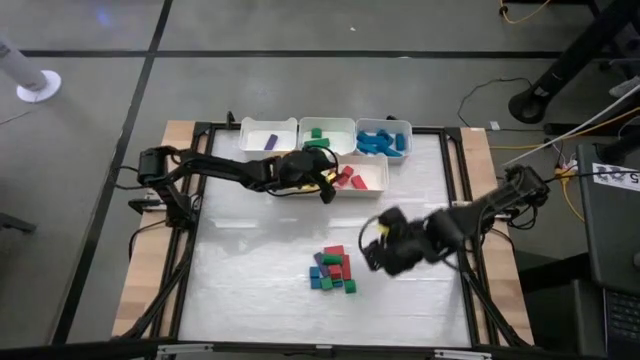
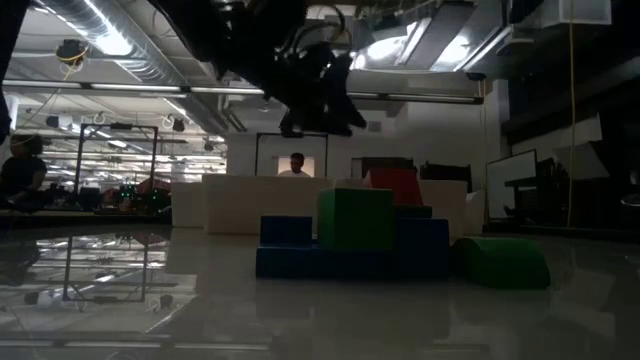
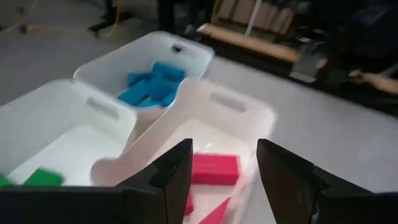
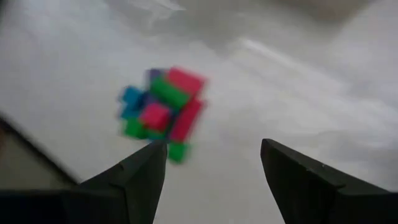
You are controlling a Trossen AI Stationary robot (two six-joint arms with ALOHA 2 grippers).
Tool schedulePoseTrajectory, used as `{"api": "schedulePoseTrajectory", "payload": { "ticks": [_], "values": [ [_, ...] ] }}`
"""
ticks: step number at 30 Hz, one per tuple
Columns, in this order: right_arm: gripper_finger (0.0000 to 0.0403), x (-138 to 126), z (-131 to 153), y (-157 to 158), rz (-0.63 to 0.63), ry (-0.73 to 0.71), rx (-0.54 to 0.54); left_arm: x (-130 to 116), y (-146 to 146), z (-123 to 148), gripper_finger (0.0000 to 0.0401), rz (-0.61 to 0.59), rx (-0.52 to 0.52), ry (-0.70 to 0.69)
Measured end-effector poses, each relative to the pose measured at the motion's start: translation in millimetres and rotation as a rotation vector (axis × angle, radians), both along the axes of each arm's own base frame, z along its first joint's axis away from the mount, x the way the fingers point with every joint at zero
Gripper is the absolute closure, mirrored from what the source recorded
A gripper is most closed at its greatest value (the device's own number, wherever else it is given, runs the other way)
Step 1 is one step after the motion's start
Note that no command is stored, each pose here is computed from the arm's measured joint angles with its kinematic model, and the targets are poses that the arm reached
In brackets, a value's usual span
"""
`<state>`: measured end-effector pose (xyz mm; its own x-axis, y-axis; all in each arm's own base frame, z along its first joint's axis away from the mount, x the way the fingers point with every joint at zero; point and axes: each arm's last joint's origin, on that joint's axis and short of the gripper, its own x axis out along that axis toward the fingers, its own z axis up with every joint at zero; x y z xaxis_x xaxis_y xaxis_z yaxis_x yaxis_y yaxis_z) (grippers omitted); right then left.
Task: Sort blocks
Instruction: Put the green block into the top center bin
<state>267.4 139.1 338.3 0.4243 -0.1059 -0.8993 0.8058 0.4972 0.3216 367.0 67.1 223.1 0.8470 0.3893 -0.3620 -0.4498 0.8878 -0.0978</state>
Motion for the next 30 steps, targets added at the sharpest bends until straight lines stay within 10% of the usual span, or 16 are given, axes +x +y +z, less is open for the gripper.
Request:
{"api": "schedulePoseTrajectory", "payload": {
  "ticks": [14,30],
  "values": [
    [0.0141,43.7,-117.5,77.1,-0.062,-0.076,0.235,-52.9,-34.1,73.3,0.0233,-0.130,0.070,0.008],
    [0.0141,63.7,-182.8,86.0,-0.134,0.059,0.157,-67.1,-70.6,69.3,0.0232,-0.245,0.043,0.145]
  ]
}}
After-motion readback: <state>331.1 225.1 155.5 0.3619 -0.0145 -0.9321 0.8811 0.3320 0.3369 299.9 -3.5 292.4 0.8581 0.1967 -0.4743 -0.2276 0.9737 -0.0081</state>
